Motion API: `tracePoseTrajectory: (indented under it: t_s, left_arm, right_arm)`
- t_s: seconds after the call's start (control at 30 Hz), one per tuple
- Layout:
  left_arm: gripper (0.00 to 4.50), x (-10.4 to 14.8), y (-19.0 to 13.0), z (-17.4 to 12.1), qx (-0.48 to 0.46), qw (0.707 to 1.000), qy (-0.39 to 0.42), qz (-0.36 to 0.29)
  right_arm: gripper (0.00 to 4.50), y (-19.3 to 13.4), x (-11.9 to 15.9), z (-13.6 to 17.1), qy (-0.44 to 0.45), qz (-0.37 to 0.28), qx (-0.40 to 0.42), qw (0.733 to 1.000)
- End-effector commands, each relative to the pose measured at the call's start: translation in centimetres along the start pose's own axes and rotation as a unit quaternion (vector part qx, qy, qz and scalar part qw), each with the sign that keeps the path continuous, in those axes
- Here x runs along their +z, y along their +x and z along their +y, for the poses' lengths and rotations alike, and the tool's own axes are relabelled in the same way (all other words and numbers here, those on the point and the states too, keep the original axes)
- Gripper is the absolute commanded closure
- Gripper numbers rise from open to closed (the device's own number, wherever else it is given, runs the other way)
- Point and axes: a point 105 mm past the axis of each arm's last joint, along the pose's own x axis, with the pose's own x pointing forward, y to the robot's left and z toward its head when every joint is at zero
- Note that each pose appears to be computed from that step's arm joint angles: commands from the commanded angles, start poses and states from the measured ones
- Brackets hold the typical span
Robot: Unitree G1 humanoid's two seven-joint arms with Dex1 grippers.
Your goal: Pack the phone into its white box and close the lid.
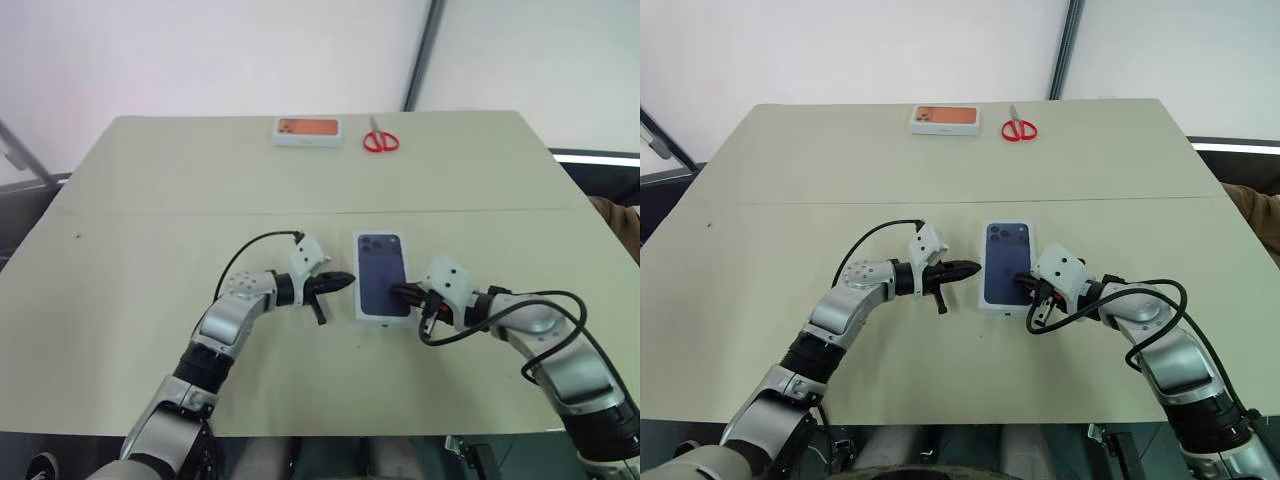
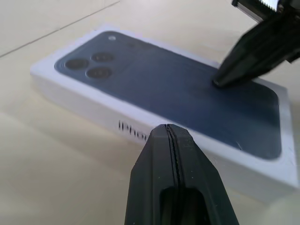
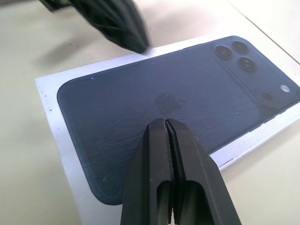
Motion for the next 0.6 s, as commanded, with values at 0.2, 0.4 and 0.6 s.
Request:
tracePoseTrajectory:
  t_s: [0.2,0.4,0.6]
  left_arm:
    - [2.14,2.4,-1.1,0.9,0.008,0.999,-0.028,-0.041]
    - [0.0,4.8,-6.0,4.0,0.053,0.996,-0.025,-0.066]
    - [0.0,4.5,-11.8,4.0,0.056,0.997,0.01,-0.047]
  right_arm:
    - [2.48,-0.4,2.0,-2.0,0.066,-0.055,-0.019,0.996]
    - [0.05,-1.6,3.2,-3.8,0.069,-0.085,-0.029,0.994]
    - [0.05,-3.9,4.3,-3.2,0.035,-0.121,0.013,0.992]
